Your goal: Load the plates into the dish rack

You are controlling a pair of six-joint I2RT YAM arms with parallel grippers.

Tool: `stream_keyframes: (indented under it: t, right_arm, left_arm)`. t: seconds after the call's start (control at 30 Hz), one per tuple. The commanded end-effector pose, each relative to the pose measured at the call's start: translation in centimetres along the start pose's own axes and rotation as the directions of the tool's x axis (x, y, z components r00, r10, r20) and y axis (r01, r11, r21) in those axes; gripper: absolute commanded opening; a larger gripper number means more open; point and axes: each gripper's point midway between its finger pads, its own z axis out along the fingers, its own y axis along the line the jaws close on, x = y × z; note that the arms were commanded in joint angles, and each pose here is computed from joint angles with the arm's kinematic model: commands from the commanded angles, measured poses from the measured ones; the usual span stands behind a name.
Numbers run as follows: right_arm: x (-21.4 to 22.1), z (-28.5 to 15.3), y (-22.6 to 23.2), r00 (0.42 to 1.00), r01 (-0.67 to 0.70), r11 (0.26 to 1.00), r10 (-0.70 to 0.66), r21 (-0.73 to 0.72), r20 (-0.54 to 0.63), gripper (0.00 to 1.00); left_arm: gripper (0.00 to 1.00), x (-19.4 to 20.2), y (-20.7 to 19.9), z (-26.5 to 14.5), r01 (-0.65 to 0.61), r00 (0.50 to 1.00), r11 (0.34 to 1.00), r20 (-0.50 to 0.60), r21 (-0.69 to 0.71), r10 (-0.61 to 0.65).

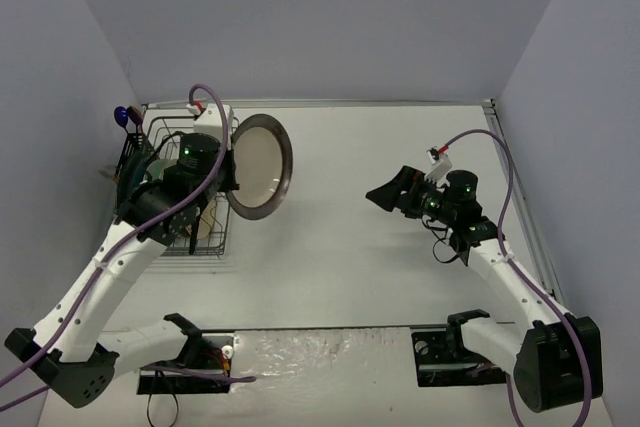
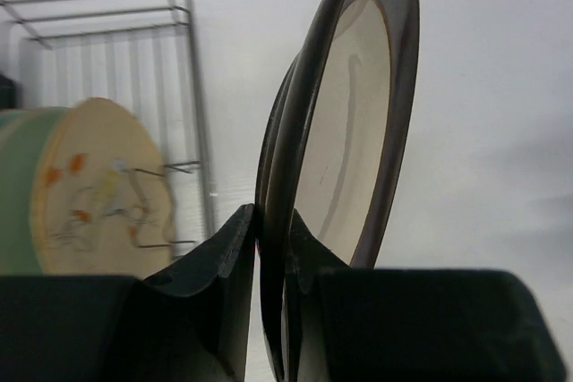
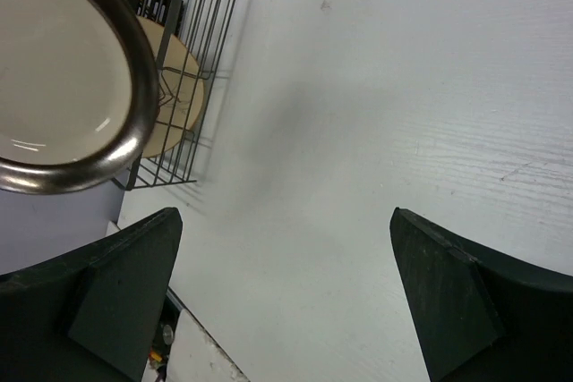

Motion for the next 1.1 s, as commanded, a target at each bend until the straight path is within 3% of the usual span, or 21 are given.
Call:
stream_keyframes:
  t: [0.0,0.2,0.4,0.73,1.07]
  right_arm:
    - [-2.0,-0.6,1.1,0.995,0.086,0.996,-0.085,-0.02,0.061,1.0]
    - [-1.8,-0.9,1.1,0.993,0.103,0.995,-0.102,-0.016,0.052,1.0]
    - [-2.2,-1.6,1.2,0.99,0.126,0.992,-0.126,0.005,0.068,1.0]
    - [-1.8,-2.0,0.6,0.99,0.131,0.991,-0.132,0.025,0.058,1.0]
    - [-1.7,-2.2,0.1,0.99,0.13,0.991,-0.132,0.036,0.052,1.0]
  left_arm:
    - [0.0,-7.5,7.1,-5.7,-0.128,0.963,0.933,0.181,-0.337,0.198]
    - [0.0,-8.8,10.7,-6.8,-0.232,0.937,0.8,0.094,-0.553,0.337]
    - [0.0,-8.4,11.6,-4.3,-0.305,0.927,0.74,-0.011,-0.6,0.374]
    - [0.0,-5.3,12.1,0.6,-0.278,0.956,0.742,-0.102,-0.61,0.275]
    - [0.0,-1.5,12.3,2.8,-0.299,0.954,0.737,-0.189,-0.607,0.231]
